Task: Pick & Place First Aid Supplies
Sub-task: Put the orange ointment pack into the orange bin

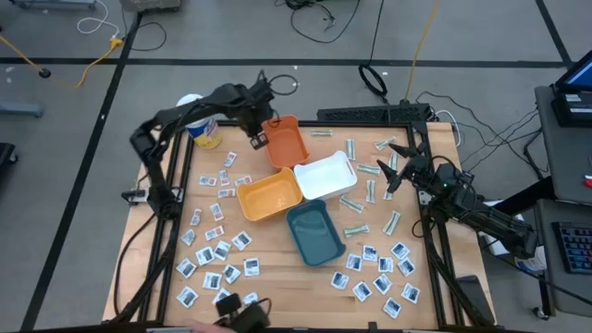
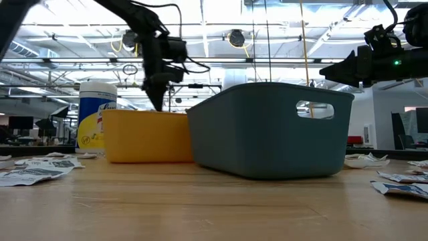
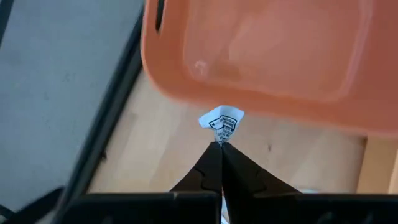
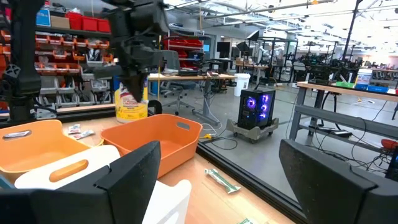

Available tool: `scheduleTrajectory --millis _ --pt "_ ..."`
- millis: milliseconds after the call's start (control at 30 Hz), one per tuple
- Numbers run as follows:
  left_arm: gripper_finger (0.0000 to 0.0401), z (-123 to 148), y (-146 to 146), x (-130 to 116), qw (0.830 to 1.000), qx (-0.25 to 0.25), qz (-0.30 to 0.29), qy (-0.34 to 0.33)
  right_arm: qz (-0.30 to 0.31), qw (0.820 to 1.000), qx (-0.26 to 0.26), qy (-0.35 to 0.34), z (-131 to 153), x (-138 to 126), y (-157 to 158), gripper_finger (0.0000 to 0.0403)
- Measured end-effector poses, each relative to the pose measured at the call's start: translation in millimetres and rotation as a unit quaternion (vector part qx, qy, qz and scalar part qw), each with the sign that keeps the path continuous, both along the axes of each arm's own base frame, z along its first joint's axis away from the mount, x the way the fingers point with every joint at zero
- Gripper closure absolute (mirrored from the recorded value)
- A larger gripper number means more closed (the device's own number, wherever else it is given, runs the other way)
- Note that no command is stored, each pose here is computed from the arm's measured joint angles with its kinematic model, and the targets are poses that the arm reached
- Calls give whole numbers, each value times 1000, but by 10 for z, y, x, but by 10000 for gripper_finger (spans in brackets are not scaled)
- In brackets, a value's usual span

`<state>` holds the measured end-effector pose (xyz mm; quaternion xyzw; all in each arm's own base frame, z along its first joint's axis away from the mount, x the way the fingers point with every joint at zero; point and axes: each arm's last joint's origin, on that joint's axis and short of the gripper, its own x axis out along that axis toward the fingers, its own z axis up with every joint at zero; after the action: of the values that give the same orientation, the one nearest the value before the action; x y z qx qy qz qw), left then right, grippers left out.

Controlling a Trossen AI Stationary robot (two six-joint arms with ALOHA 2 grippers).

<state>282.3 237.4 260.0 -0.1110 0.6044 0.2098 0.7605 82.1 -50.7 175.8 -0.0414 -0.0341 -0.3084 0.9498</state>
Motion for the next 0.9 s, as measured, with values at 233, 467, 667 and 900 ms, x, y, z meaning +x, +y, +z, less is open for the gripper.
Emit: scheduleTrajectory --millis 233,467,667,900 --pt "400 63 199 341 999 -13 -30 -17 0 1000 0 0 0 0 0 80" --pt "401 -117 213 536 999 -16 -49 -11 0 1000 0 0 0 0 0 80" --pt "401 -382 196 719 998 -15 -60 1 0 1000 0 0 0 0 0 80" --pt "397 -627 194 847 998 -19 -55 8 0 1000 0 0 0 0 0 80"
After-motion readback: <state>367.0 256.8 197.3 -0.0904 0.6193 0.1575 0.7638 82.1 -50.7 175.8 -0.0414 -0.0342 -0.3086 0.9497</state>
